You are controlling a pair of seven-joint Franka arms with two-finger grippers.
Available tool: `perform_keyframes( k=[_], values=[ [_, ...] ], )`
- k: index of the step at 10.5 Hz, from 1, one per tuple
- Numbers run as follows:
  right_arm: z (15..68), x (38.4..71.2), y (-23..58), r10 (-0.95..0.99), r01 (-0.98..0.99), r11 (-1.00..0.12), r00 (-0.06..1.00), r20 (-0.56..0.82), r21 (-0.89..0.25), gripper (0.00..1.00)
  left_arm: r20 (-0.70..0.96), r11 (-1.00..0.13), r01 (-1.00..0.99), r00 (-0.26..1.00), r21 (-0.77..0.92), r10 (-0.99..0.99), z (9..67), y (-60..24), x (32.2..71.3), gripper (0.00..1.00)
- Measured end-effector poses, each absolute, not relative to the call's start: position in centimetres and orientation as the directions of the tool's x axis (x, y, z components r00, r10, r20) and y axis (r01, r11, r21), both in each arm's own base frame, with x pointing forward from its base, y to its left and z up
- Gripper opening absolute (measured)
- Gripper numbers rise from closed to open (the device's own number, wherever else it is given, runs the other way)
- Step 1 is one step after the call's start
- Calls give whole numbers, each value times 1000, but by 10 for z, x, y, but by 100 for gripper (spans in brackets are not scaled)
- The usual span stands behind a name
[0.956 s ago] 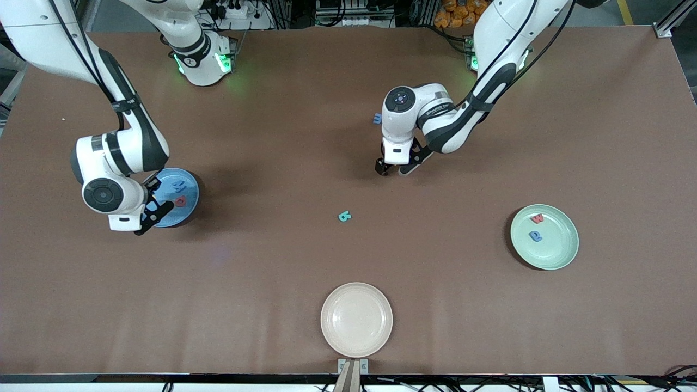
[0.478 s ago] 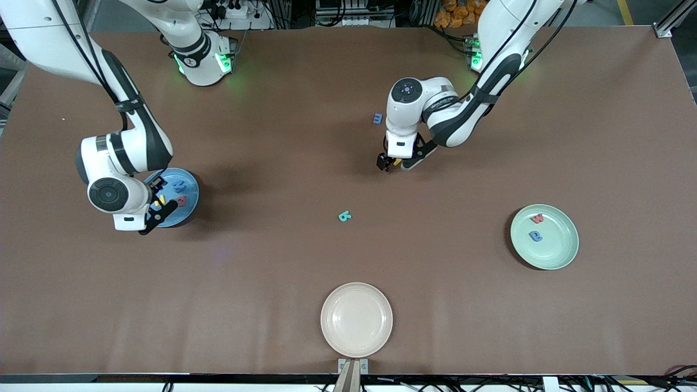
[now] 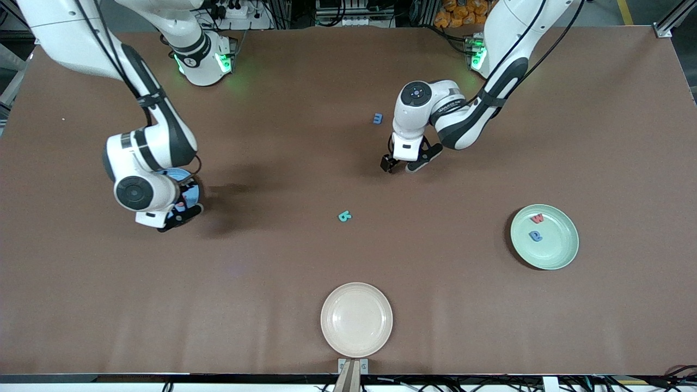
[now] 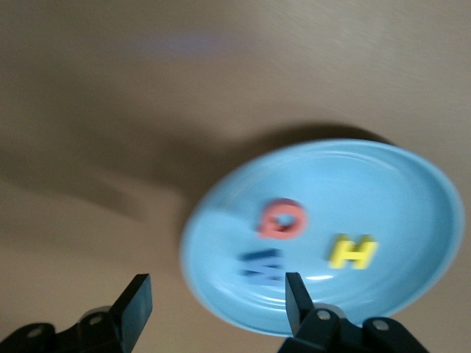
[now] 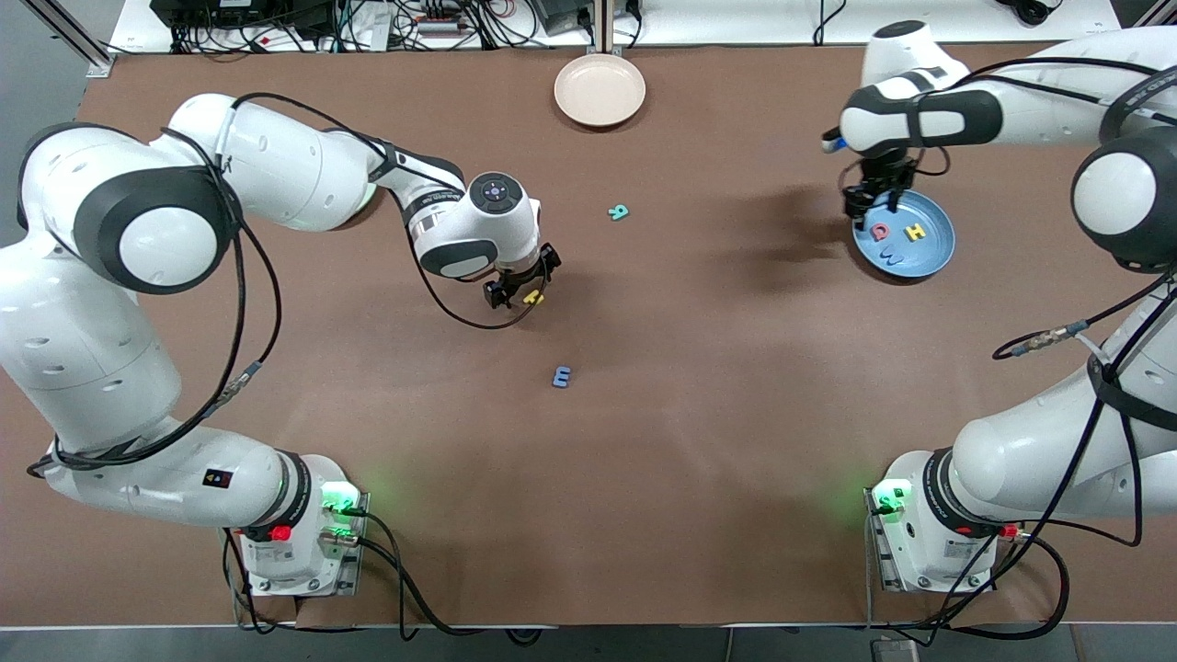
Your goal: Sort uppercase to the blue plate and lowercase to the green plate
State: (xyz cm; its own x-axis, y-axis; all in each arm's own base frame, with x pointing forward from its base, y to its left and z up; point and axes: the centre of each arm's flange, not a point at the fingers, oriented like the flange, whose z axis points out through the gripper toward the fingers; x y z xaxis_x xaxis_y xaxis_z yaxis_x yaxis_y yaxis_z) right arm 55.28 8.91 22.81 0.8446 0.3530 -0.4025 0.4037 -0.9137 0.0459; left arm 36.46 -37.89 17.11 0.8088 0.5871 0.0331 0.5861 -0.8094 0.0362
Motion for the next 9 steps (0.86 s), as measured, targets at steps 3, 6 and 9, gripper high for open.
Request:
perform_keyframes(
  k=[3,6,9],
  values=[
    [243,534,184,190,240,-966,911,-367,96,84,26,-813,580,813,38,581,169,-383,362,100],
    [271,501,285,110,150,-983,943,-314,105,86,8,-815,579,815,35,579,161,-389,361,100],
    [280,499,309,97,107,-994,957,-273,23,86,6,-815,579,815,36,579,161,-391,362,100]
  ],
)
